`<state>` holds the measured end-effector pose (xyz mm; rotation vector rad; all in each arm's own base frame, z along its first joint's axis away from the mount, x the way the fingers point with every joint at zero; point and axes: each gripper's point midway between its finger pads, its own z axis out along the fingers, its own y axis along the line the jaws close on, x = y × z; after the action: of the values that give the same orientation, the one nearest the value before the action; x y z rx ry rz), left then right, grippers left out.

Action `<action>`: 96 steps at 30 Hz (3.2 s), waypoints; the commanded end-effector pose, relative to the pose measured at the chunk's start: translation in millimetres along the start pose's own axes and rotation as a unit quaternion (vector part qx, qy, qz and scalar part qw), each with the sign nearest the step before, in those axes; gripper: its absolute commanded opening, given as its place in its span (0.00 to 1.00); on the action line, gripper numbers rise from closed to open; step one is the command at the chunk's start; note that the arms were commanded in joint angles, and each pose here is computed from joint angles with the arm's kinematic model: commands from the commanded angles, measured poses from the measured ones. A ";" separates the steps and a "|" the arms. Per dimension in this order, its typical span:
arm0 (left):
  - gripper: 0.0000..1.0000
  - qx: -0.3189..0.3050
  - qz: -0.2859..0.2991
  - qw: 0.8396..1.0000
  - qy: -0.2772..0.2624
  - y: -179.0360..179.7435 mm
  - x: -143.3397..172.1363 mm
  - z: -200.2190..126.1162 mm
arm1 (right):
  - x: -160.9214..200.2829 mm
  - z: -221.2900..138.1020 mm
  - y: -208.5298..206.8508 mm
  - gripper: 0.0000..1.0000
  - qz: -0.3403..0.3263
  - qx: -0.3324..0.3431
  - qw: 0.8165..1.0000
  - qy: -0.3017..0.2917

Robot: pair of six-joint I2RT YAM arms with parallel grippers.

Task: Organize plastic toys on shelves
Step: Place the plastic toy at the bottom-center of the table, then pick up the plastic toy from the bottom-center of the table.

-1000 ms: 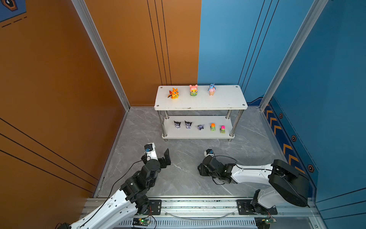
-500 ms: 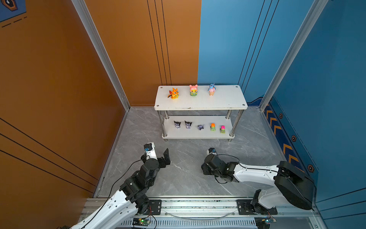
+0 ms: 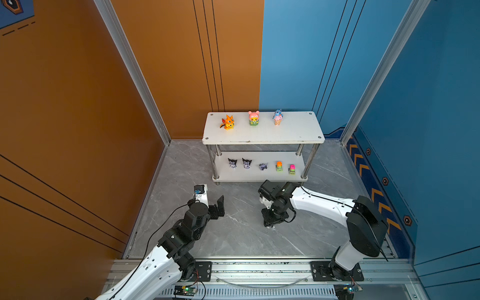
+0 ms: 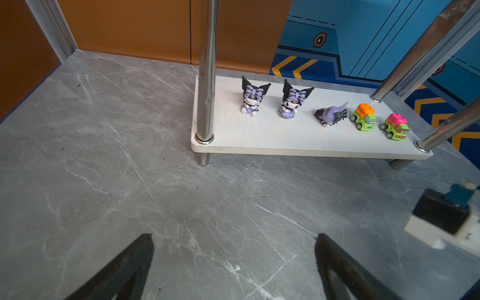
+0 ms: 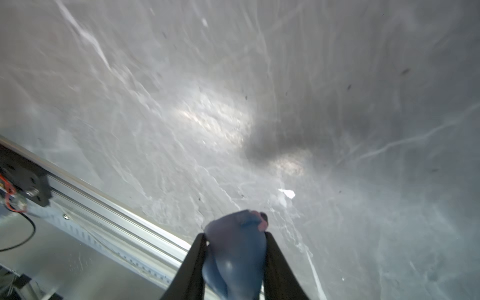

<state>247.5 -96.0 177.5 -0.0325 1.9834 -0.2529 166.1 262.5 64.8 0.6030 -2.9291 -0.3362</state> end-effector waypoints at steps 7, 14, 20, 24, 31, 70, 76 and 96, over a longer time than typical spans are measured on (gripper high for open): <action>0.98 0.043 0.023 0.999 -0.005 -9.6 -7.1 4.7 | 21.4 -18.0 -12.9 0.26 -0.014 0.053 0.991 0.125; 0.98 0.053 0.036 0.998 0.004 -10.4 -4.5 10.6 | 0.6 0.2 -12.6 0.26 -0.026 0.073 0.987 0.143; 0.98 0.053 0.034 0.998 0.011 -6.4 -1.5 14.3 | -15.2 7.0 -14.3 0.26 -0.034 0.080 0.987 0.134; 0.98 0.052 0.030 0.998 0.012 -4.9 -0.1 15.5 | -14.3 13.2 -13.7 0.27 -0.038 0.073 0.986 0.148; 0.98 0.050 0.031 0.998 0.013 -3.3 0.1 17.0 | -6.5 25.4 -18.6 0.28 -0.045 0.076 0.980 0.178; 0.98 0.050 0.032 0.998 0.026 -4.7 -2.8 15.6 | -65.8 -52.0 12.2 0.77 -0.122 0.002 0.935 -0.332; 0.98 0.052 0.033 0.998 0.015 -4.2 -6.8 11.1 | -52.0 -37.5 3.9 0.78 -0.126 -0.026 0.894 -0.429; 0.98 0.049 0.018 0.998 0.022 -5.7 -10.8 15.4 | -27.6 -3.7 -14.3 0.72 -0.129 -0.027 0.907 -0.399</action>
<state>263.3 -100.8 166.4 0.0766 2.0337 -0.3056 203.8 265.5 71.3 1.0987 -3.5944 -0.9142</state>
